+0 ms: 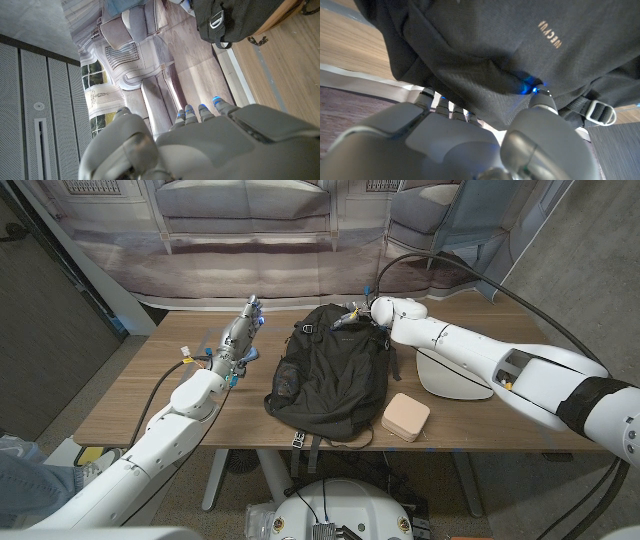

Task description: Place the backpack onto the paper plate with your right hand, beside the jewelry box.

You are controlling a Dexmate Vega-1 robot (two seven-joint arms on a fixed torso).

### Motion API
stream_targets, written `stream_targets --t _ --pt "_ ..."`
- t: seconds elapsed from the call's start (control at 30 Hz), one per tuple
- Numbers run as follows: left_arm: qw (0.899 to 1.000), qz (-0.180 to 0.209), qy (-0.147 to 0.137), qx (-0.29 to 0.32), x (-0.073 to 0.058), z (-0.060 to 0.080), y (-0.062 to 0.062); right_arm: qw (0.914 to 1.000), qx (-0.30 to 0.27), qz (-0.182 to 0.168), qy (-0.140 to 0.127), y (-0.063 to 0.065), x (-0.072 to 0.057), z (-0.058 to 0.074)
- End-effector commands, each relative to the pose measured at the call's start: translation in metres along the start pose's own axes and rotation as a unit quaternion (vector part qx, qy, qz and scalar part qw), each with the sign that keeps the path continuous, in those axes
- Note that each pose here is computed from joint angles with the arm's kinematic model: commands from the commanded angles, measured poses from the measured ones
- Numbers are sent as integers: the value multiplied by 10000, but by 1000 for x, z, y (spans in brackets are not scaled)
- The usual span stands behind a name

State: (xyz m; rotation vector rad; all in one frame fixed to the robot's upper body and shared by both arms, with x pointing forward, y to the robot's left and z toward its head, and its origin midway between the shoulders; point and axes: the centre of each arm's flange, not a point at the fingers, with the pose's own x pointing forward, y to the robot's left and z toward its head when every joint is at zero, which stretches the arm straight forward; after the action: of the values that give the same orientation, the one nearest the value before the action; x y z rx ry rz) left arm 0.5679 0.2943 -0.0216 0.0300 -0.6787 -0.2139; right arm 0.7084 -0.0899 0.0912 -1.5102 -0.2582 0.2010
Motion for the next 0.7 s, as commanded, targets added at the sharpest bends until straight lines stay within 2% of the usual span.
stream_targets --t 0.03,0.4,0.7 --pt "10000 -34 25 -16 3 -2 -1 9995 -231 -209 76 14 6 3" --pt "10000 -21 39 9 5 0 -3 9985 -430 -323 113 22 10 2" --pt "10000 -37 72 -11 6 -2 -6 9969 -480 -622 33 24 10 1"
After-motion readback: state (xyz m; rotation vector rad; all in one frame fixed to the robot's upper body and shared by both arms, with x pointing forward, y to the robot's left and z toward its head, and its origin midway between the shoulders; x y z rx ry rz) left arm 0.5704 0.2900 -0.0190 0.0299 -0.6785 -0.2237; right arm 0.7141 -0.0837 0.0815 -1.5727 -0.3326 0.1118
